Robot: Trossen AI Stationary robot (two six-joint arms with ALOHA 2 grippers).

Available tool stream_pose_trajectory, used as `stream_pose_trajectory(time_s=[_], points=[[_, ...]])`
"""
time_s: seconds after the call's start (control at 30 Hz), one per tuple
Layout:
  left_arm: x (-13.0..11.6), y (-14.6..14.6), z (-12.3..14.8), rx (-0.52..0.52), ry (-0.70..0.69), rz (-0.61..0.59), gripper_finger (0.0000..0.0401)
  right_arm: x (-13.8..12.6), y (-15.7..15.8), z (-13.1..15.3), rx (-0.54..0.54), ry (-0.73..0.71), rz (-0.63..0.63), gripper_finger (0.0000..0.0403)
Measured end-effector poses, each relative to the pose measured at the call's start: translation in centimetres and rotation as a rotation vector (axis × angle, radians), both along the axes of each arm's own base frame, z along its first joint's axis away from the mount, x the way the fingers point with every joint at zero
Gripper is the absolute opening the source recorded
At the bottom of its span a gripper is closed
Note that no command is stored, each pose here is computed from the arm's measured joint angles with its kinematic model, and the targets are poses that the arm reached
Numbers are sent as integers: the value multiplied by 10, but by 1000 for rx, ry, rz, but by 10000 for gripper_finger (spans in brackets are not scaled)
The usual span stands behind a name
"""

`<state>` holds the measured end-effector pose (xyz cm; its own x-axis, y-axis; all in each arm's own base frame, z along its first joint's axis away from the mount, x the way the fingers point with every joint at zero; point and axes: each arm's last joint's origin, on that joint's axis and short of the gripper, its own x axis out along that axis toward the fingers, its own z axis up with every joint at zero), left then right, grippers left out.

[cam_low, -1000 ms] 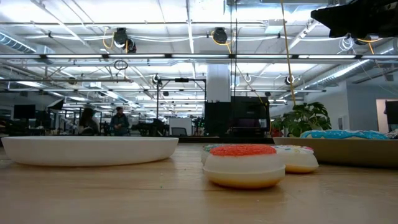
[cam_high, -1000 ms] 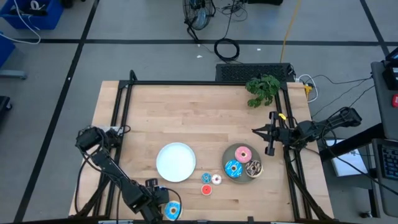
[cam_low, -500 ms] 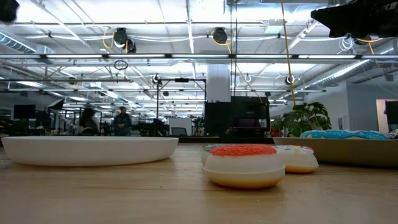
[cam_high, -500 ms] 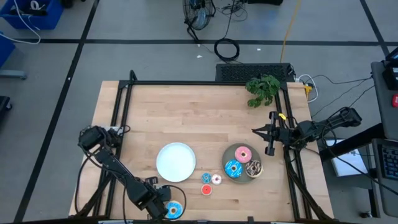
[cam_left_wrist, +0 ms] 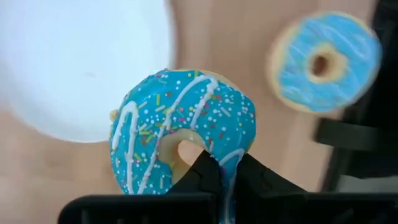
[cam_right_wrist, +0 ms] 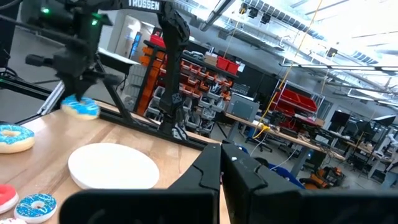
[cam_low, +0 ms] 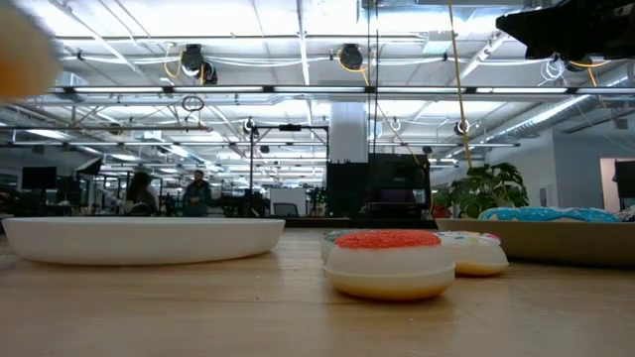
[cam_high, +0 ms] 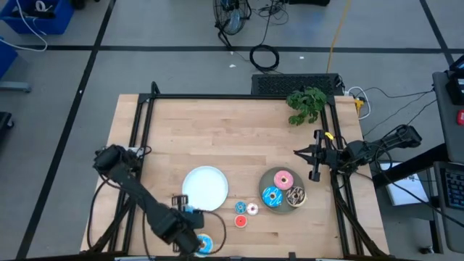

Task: Pick & Place donuts
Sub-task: Put the large blue donut on the white plate

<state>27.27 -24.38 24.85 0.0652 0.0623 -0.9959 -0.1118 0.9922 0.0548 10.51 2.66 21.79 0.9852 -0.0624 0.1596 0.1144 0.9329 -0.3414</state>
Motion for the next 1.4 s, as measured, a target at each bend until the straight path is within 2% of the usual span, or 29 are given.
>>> stream_pose_trajectory(time_s=[0.2, 0.4, 0.5, 0.6, 0.73, 0.93, 1.17, 1.4], points=[[27, 37, 26, 101, -33, -93, 14, 0, 0, 1, 3, -9, 0, 0], [53, 78, 32, 120, -34, -152, 18, 0, 0, 0, -8, 1, -1, 0], [59, 87, 32, 122, -31, -194, 13, 0, 0, -1, -11, 9, -1, 0], [61, 96, 37, 76, -45, -173, 13, 0, 0, -1, -11, 9, -1, 0], [60, 98, 43, 58, -58, -182, 18, 0, 0, -1, -11, 9, -1, 0], [40, 98, 68, 66, -116, -199, 13, 0, 0, 0, -9, 4, -2, 0], [14, 116, 105, 136, -239, -111, 15, 0, 0, 0, 18, 1, 3, 0], [13, 130, 91, 182, -197, -111, 13, 0, 0, 0, 31, 0, 5, 0]])
